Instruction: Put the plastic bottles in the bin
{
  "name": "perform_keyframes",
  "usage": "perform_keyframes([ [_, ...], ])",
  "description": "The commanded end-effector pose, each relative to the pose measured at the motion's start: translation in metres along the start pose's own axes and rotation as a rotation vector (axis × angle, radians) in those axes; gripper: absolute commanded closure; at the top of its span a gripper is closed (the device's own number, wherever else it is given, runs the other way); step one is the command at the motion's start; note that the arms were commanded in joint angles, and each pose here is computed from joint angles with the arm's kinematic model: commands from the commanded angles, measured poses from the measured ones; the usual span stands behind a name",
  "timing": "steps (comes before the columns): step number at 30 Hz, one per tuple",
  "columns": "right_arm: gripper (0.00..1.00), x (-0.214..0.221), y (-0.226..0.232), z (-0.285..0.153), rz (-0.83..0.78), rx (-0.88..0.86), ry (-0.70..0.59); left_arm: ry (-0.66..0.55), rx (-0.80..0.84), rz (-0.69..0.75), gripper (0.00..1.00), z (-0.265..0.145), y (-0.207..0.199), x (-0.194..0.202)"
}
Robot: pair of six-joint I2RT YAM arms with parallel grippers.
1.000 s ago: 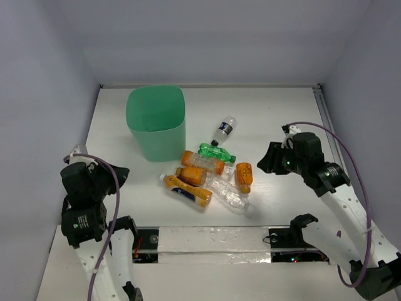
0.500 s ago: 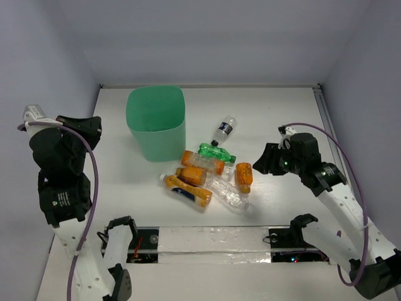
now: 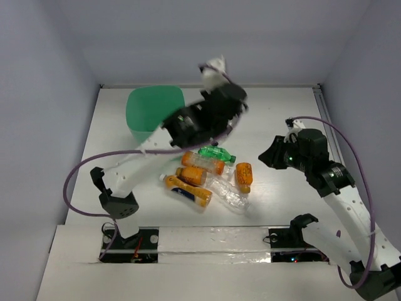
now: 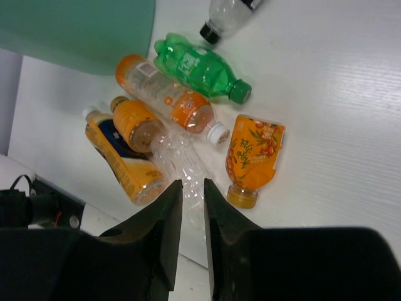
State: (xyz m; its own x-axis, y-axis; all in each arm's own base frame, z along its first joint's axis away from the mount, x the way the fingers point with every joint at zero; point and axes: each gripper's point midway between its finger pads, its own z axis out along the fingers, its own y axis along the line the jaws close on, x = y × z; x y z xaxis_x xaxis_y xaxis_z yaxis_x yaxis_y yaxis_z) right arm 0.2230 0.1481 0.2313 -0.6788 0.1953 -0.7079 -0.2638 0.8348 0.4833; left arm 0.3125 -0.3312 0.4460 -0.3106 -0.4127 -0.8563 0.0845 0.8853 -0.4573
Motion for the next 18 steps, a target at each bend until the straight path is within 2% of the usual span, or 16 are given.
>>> perform_keyframes([
  [1, 0.75, -0.017, 0.003, -0.020, 0.006, 0.028, -0.098, -0.044, 0.095, -0.135, 0.98, -0.070, -0.004, 0.003],
  [3, 0.79, -0.013, -0.003, -0.022, 0.017, 0.051, -0.100, 0.025, 0.051, -0.103, 0.98, -0.079, 0.008, 0.042],
  [4, 0.80, -0.007, -0.008, -0.021, 0.022, 0.065, -0.092, 0.086, 0.066, -0.057, 0.98, -0.092, 0.007, 0.075],
  [5, 0.81, -0.005, -0.012, -0.020, 0.038, 0.087, -0.091, 0.125, 0.067, -0.101, 0.98, -0.102, 0.005, 0.093],
  [7, 0.82, 0.000, -0.021, -0.018, 0.065, 0.126, -0.093, 0.197, 0.011, -0.038, 0.97, -0.119, 0.029, 0.130],
  [8, 0.82, 0.004, -0.025, -0.019, 0.073, 0.140, -0.096, 0.237, 0.001, -0.127, 0.97, -0.135, 0.029, 0.147],
  [11, 0.81, 0.010, -0.035, -0.018, 0.083, 0.175, -0.098, 0.338, -0.057, -0.112, 0.93, -0.158, 0.073, 0.194],
  [12, 0.81, 0.013, -0.037, -0.015, 0.085, 0.181, -0.088, 0.391, -0.080, -0.192, 0.91, -0.162, 0.080, 0.210],
  [13, 0.80, 0.015, -0.036, -0.013, 0.086, 0.175, -0.076, 0.418, -0.121, -0.194, 0.90, -0.162, 0.109, 0.229],
  [14, 0.80, 0.014, -0.035, -0.012, 0.084, 0.169, -0.074, 0.438, -0.135, -0.221, 0.89, -0.163, 0.118, 0.239],
  [15, 0.80, 0.013, -0.035, -0.010, 0.085, 0.169, -0.071, 0.469, -0.144, -0.299, 0.85, -0.167, 0.122, 0.250],
  [16, 0.79, 0.013, -0.035, -0.009, 0.085, 0.169, -0.069, 0.480, -0.172, -0.314, 0.82, -0.167, 0.146, 0.260],
  [18, 0.74, 0.012, -0.033, -0.007, 0.080, 0.160, -0.060, 0.502, -0.180, -0.371, 0.73, -0.169, 0.158, 0.267],
])
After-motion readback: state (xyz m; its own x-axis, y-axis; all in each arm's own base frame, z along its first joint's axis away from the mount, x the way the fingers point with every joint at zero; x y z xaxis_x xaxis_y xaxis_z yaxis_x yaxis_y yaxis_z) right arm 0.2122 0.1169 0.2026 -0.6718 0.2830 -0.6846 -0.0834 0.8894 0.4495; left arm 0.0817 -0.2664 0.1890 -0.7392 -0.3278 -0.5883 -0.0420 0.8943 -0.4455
